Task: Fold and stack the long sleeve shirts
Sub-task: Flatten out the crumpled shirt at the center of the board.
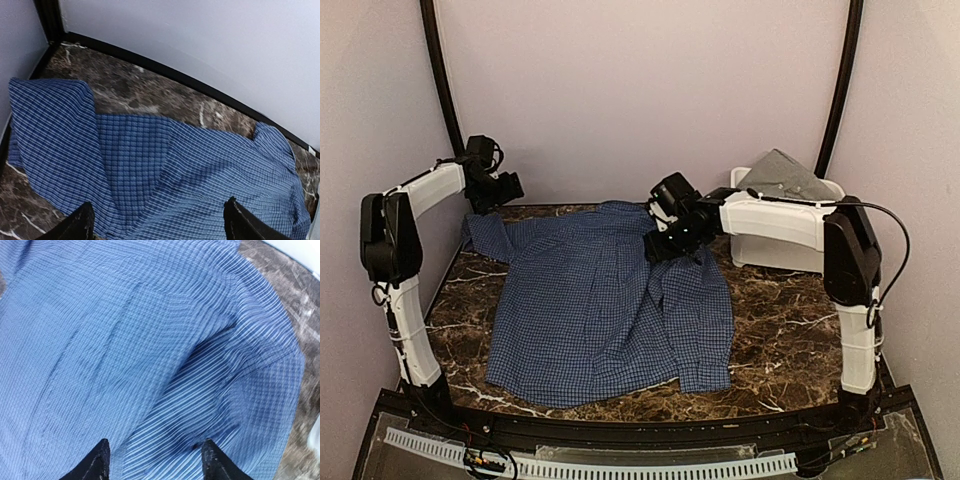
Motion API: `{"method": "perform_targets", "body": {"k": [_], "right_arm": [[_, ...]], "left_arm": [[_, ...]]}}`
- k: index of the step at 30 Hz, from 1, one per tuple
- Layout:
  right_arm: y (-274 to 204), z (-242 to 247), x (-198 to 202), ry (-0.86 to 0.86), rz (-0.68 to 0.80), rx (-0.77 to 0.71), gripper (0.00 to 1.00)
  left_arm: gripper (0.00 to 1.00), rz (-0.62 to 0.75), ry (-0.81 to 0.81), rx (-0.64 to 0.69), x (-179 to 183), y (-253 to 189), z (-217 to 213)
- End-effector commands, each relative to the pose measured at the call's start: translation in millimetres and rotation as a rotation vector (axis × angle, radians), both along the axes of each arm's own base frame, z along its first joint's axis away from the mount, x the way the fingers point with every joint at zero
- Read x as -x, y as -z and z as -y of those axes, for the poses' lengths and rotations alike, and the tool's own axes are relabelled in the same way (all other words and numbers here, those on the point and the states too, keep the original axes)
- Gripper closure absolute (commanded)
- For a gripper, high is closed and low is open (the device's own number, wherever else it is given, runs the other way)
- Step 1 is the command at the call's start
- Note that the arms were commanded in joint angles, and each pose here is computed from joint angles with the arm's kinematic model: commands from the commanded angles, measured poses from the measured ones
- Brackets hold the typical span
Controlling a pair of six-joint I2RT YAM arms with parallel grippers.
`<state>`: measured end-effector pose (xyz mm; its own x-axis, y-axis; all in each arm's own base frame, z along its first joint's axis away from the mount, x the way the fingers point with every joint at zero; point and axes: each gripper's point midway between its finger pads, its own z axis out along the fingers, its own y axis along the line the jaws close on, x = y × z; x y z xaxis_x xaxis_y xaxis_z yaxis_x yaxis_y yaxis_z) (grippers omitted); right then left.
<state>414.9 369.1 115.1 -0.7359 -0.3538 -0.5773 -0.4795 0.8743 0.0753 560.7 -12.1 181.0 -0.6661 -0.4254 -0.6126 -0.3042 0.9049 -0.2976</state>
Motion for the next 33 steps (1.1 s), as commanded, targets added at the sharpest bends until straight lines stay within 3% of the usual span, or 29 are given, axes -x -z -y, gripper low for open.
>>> {"method": "perform_targets", "body": {"k": [1, 6, 10, 20, 33], "right_arm": [[0.2, -19.4, 51.0, -0.034, -0.042, -0.076, 0.44], [22.1, -11.5, 71.9, -0.015, -0.083, -0.092, 0.55], [43.9, -8.9, 65.7, 0.005, -0.097, -0.063, 0.59], [96.1, 32.9, 32.2, 0.146, -0.11, 0.028, 0.66], [108.8, 122.8, -3.1, 0.31, -0.064, 0.181, 0.64]], "left_arm": [[0.12, 0.087, 0.118, 0.106, 33.4, -30.6, 62.1], [0.12, 0.045, 0.251, 0.237, 79.2, -3.8, 131.6], [0.12, -0.039, 0.299, 0.301, 111.3, 32.8, 160.4], [0.12, -0.196, 0.251, 0.325, 155.1, 111.4, 154.2], [0.11, -0.256, 0.155, 0.257, 150.8, 148.1, 111.6]]}}
